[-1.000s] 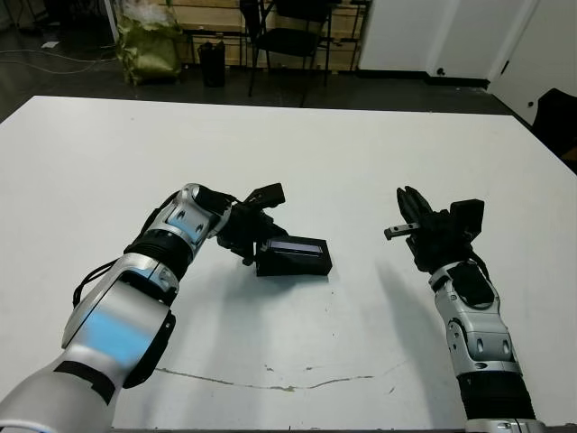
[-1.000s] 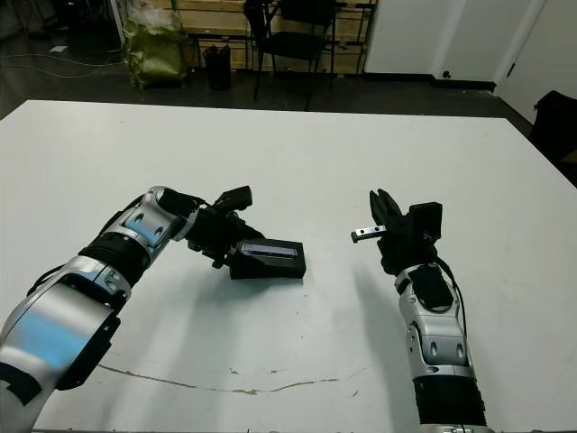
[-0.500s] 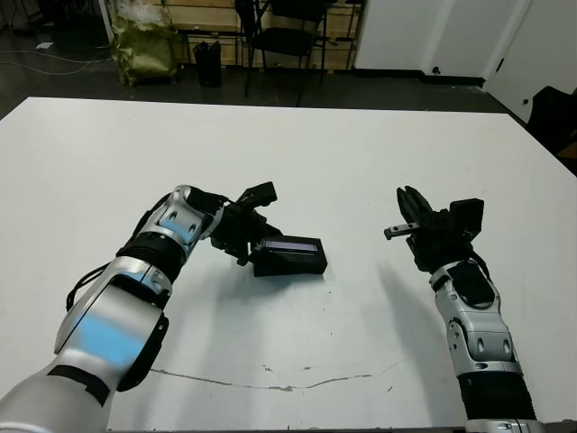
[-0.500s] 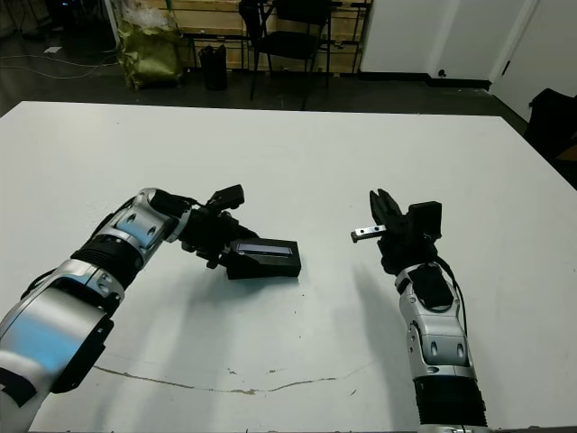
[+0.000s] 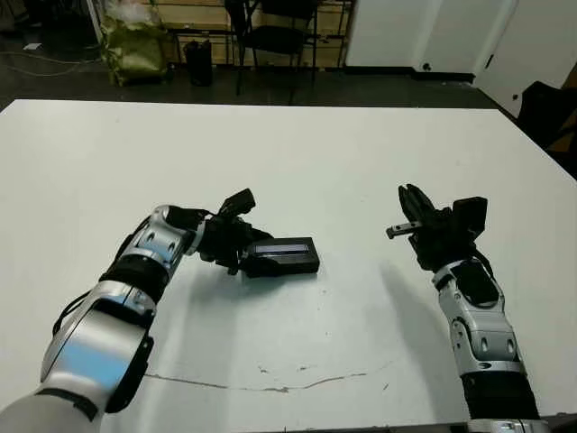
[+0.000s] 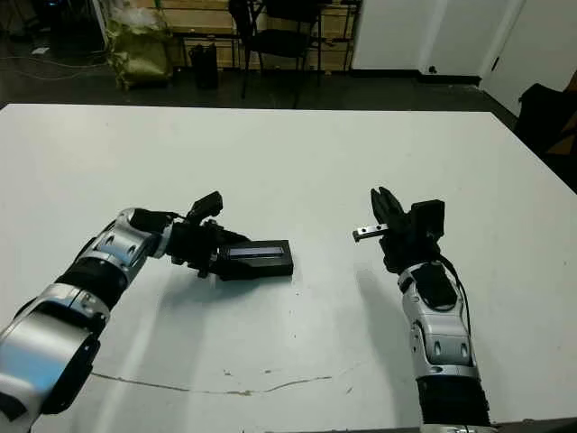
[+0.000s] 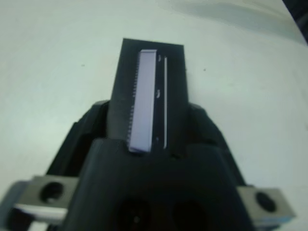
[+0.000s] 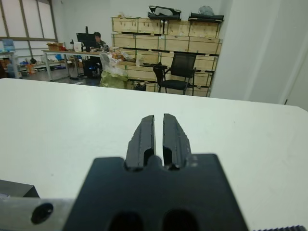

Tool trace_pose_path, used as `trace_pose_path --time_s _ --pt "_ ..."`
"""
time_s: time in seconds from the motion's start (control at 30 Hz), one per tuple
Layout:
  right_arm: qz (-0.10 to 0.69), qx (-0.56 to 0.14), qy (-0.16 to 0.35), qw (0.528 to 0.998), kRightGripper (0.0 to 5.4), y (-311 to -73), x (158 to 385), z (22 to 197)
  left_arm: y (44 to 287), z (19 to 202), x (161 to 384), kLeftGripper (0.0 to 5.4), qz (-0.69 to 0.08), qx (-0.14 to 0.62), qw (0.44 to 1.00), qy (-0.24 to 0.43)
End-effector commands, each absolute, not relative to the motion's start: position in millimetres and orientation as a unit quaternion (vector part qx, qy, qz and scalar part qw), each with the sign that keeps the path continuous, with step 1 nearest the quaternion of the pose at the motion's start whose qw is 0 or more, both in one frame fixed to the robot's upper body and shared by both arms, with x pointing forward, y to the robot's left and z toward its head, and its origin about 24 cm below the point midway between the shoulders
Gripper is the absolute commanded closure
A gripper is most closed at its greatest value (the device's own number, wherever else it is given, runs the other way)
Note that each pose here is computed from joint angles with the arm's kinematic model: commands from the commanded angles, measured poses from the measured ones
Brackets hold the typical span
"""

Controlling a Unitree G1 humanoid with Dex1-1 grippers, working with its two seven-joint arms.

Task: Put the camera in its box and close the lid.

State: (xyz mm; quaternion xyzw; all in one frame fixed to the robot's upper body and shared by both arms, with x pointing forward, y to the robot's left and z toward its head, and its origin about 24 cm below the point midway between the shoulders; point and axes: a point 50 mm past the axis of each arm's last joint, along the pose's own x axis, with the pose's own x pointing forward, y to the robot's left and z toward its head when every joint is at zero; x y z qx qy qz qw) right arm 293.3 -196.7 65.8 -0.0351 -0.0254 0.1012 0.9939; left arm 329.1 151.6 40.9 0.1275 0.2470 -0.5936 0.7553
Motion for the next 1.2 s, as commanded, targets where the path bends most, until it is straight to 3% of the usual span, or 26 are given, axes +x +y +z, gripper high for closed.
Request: trace_pose_path --time_s 0.03,0.23,0.43,0.63,0.8,0.97,1.07,1.2 --pt "0.098 -0.03 -0.016 0.995 5.4 -200.7 292.9 64.2 196.4 28.9 320.2 1.34 -0.527 0.176 0.777 0.296" --pt "0.095 -0.028 -0.014 0.995 5.4 -201.8 292.2 62.8 205.9 23.4 311.6 0.03 -0.52 0.194 0.781 0.288" --pt "0.098 -0.022 -0.016 0.995 5.4 -201.8 292.5 61.2 207.7 21.8 305.9 0.03 -0.508 0.211 0.784 0.286" --pt "0.095 -0.033 -0.007 0.995 5.4 -199.5 290.6 64.9 213.5 27.4 307.7 0.03 -0.504 0.182 0.799 0.274" --pt "0.099 -0.021 -0.018 0.995 5.4 -201.5 291.5 61.3 231.0 56.0 315.6 0.03 -0.481 0.169 0.829 0.228" --pt "0.099 -0.016 -0.018 0.995 5.4 -202.2 292.3 59.3 247.1 87.8 317.3 0.03 -0.371 0.049 0.92 0.12" --pt "0.106 -0.009 -0.03 0.994 5.4 -199.6 291.3 64.3 248.2 105.0 311.0 0.4 -0.257 -0.042 0.965 0.029" --pt "0.1 -0.024 -0.046 0.994 5.4 -197.4 289.5 70.9 241.7 121.1 300.2 1.39 -0.162 -0.074 0.983 -0.056"
